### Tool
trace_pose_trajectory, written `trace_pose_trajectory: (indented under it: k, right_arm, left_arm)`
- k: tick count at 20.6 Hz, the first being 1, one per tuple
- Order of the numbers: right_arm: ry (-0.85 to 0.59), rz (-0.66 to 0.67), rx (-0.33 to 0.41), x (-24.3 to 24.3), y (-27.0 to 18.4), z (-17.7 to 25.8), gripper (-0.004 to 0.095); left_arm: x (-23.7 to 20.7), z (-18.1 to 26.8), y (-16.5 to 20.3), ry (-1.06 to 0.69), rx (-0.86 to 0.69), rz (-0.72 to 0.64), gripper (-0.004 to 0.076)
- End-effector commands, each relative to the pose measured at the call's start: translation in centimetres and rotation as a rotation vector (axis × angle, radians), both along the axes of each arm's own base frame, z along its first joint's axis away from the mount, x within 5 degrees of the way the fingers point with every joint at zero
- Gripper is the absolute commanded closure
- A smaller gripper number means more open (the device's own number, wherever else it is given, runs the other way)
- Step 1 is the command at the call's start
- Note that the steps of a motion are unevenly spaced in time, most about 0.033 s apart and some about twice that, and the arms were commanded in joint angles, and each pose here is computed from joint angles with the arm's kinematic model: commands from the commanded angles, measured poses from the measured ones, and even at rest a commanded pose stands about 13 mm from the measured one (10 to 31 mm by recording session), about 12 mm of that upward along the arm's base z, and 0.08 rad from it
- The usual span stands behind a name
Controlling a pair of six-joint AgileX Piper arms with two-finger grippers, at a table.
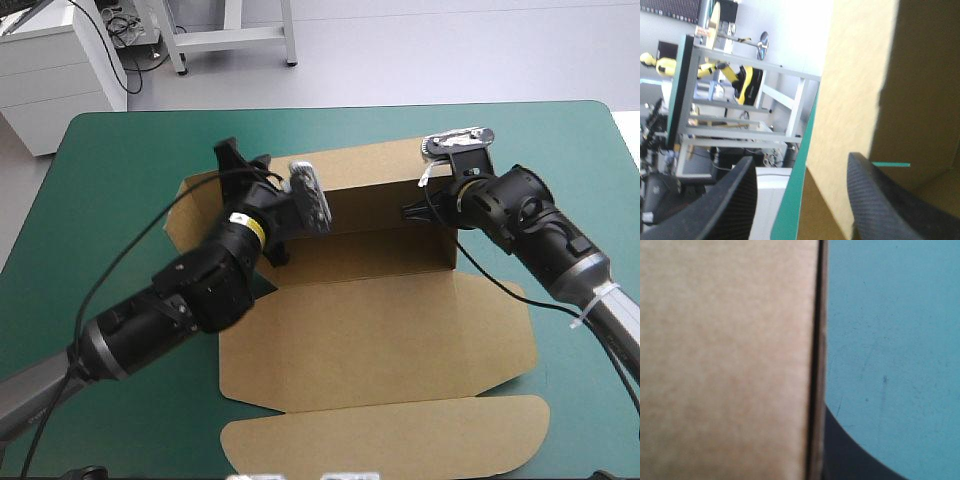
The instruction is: Fold the box
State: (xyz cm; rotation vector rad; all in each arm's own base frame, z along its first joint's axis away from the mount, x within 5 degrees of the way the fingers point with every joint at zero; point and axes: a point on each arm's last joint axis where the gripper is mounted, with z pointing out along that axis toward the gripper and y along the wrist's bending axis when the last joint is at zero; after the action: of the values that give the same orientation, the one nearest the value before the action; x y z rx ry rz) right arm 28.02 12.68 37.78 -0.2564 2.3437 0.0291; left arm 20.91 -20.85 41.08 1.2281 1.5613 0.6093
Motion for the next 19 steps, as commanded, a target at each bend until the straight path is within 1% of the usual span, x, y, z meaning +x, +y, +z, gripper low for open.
trace_pose_trajectory:
  k: [1,3,4,7,8,9,10,11,15,19]
  right_arm:
    - [-0.053,0.004,0.044,0.2,-1.6,3.1,0.0928]
    - [0.009,-0.002,0.060,0.7,-2.6,3.3,0.0928]
    - [0.060,-0.006,0.078,1.3,-3.5,3.3,0.0928]
    - [0.175,-0.017,0.091,2.9,-5.4,3.0,0.0928]
    - [0.239,-0.022,0.082,4.0,-6.0,2.6,0.0928]
    - [0.267,-0.025,0.071,4.6,-6.2,2.3,0.0928]
    - [0.277,-0.031,0.064,5.9,-6.4,1.8,0.0928]
    - [0.287,-0.021,0.057,7.1,-6.2,1.2,0.0928]
    - [0.335,-0.018,0.044,11.6,-5.4,-1.9,0.0928]
    - [0.374,-0.015,0.038,16.0,-4.6,-5.7,0.0928]
  left_arm:
    - [1.7,3.7,3.5,-0.019,-0.167,0.080,0.0340]
    - [2.9,4.4,5.4,0.019,-0.235,0.142,0.0339]
    - [3.8,4.9,7.2,0.064,-0.312,0.199,0.0339]
    - [5.1,4.5,10.0,0.163,-0.425,0.283,0.0339]
    - [5.6,4.1,11.4,0.235,-0.499,0.320,0.0339]
    - [5.7,3.9,11.9,0.271,-0.534,0.325,0.0339]
    - [6.1,3.6,13.1,0.326,-0.605,0.346,0.0339]
    - [6.3,3.5,14.0,0.348,-0.639,0.358,0.0339]
    - [6.4,2.4,15.3,0.400,-0.673,0.391,0.0340]
    - [5.3,0.8,15.3,0.378,-0.711,0.365,0.0340]
